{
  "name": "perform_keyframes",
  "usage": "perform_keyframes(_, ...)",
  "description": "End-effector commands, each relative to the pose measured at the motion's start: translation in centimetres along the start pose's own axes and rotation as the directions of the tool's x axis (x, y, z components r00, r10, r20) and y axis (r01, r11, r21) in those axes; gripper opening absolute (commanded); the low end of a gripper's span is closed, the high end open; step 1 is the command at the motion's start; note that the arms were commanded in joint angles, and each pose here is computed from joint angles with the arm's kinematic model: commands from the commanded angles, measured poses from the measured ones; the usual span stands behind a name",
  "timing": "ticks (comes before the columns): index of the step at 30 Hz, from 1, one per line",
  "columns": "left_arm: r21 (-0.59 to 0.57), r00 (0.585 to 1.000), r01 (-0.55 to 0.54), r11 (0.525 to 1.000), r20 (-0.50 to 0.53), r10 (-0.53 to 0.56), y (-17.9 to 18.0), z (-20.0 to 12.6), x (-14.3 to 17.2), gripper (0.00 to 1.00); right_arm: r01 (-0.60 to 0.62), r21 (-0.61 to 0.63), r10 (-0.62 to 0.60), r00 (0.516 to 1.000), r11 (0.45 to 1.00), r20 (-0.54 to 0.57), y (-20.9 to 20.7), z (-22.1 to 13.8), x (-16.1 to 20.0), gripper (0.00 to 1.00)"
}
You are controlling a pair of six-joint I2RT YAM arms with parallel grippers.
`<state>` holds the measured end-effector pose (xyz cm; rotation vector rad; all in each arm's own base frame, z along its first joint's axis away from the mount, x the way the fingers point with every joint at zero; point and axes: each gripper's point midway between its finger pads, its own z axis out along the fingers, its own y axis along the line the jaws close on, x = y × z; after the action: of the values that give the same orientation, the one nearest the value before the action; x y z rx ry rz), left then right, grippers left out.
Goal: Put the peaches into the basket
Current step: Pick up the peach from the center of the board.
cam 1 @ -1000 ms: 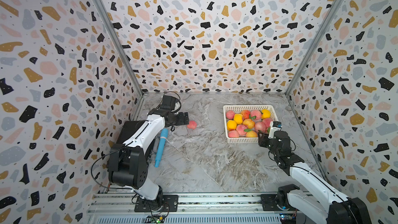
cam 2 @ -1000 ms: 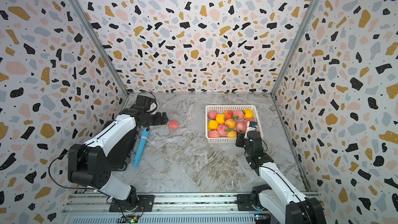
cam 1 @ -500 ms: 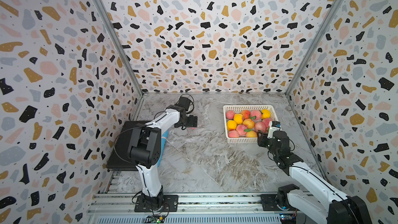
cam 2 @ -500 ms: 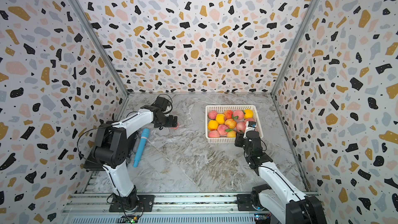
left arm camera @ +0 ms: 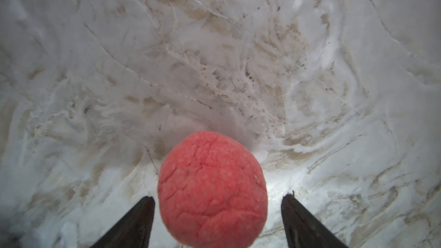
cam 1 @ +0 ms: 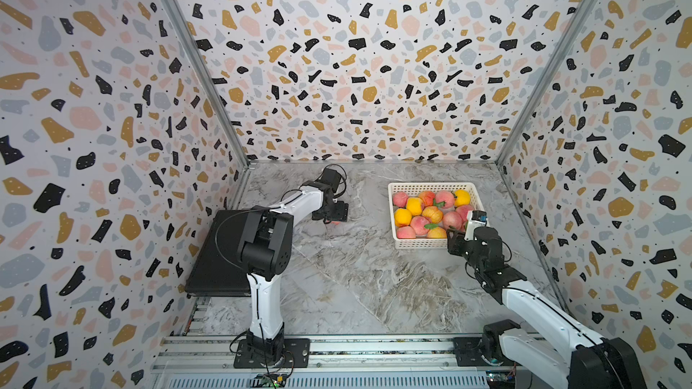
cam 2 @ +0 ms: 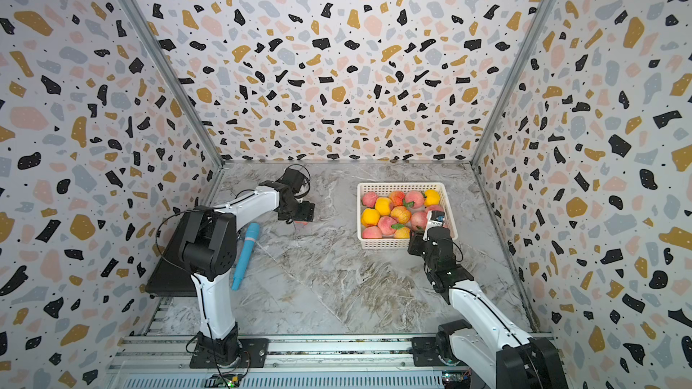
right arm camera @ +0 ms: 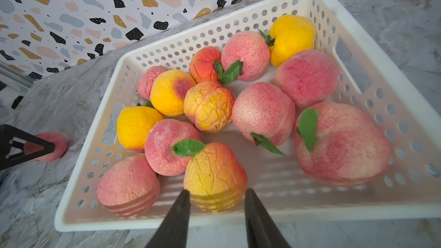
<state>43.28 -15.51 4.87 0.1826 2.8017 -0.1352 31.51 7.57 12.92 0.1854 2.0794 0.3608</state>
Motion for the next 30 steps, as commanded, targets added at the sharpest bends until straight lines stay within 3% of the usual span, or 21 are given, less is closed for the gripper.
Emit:
perform_keyframes(1,-0.017,1.0,-0.017,1.0,-0.004,0.017,-0.1,0.0,-0.1,0.79,0.007,-0.008,-0.007,0.999,1.0,0.043,0.6,-0.3,-1.7,0.4)
perform_keyframes(14,0.002,0.999,-0.034,0.999,0.021,0.034,-0.8,-1.4,-0.3,0.59,0.007,0.003,-0.007,0.999,1.0,0.043,0.4,-0.4,-1.6,0.4)
perform_keyframes(24,0.03,0.994,-0.079,0.996,0.084,0.076,-2.9,-4.7,-0.9,0.54,0.007,0.019,-0.008,0.999,1.0,0.047,0.1,-0.4,-1.7,0.4)
perform_keyframes(30,0.06,0.976,-0.148,0.987,0.167,0.137,-6.3,-8.4,-1.6,0.54,0.004,0.032,-0.006,0.999,0.999,0.049,-0.1,-0.4,-1.7,0.41)
